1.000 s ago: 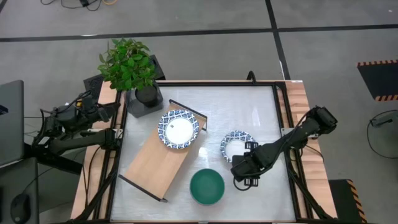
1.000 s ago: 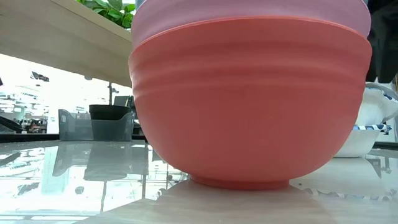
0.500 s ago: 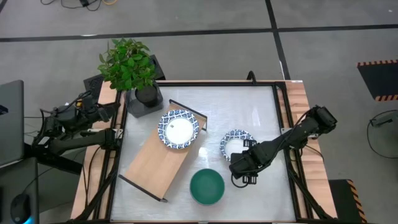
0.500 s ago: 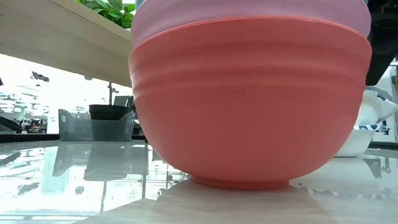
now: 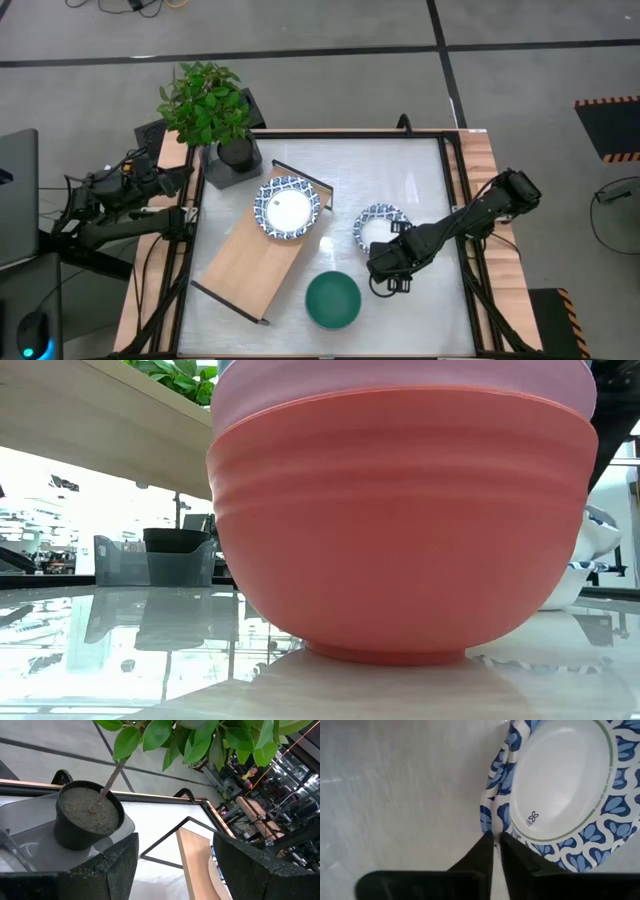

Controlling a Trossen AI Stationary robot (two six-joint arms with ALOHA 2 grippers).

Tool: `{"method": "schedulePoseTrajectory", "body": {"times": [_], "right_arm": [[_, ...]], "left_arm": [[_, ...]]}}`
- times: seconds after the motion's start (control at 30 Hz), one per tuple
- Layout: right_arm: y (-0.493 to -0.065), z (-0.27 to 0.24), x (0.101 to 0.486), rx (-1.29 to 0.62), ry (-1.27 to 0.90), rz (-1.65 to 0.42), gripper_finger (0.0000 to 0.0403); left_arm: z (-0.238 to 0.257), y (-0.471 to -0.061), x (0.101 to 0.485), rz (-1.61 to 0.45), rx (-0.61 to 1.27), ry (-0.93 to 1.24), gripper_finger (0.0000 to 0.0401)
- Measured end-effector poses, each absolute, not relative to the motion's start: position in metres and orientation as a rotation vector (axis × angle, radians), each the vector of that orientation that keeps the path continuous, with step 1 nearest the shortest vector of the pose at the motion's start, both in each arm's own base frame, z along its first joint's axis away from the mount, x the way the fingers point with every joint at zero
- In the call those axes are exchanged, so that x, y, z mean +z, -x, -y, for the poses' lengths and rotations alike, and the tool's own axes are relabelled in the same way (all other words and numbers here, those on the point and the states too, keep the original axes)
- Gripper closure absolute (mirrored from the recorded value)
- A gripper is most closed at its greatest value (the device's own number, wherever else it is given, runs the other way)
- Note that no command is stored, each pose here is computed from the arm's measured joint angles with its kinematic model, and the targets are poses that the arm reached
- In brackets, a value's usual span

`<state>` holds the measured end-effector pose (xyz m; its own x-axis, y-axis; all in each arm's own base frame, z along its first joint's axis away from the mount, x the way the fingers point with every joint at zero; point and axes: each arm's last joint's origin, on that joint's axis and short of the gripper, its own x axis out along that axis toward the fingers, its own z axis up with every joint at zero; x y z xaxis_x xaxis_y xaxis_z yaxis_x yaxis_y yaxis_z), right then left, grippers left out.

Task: Place and stack bowls onto a shelf
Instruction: Stack the white patterned bowl on the white patterned bowl on the shelf

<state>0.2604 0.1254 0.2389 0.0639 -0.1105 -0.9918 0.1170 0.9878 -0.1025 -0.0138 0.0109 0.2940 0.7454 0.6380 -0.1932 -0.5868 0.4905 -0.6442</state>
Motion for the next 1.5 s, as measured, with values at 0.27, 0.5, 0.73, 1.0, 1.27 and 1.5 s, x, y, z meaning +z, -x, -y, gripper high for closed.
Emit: {"method": "schedulePoseTrajectory", "body": {"times": [0.27,0.5,0.73,1.0,1.27,1.5], "right_arm": [[-0.26,-0.126,0.239,-0.169,-0.014,-1.501,0.0385],[-0.262,-0.126,0.251,-0.195,-0.038,-1.495,0.0386],[-0.269,-0.119,0.284,-0.242,-0.003,-1.431,0.0386],[-0.283,-0.094,0.326,-0.315,0.054,-1.291,0.0386],[-0.289,-0.074,0.34,-0.289,-0.028,-1.292,0.0339],[-0.294,-0.09,0.332,-0.162,-0.144,-1.349,0.0217]], "left_arm": [[-0.011,0.014,0.294,0.076,0.744,0.753,0.0159],[-0.011,0.014,0.294,0.077,0.744,0.757,0.0159],[-0.011,0.014,0.294,0.078,0.744,0.757,0.0159],[-0.011,0.014,0.294,0.078,0.743,0.758,0.0159],[-0.011,0.014,0.294,0.074,0.734,0.76,0.0159],[-0.011,0.014,0.294,0.068,0.733,0.749,0.0159]]}}
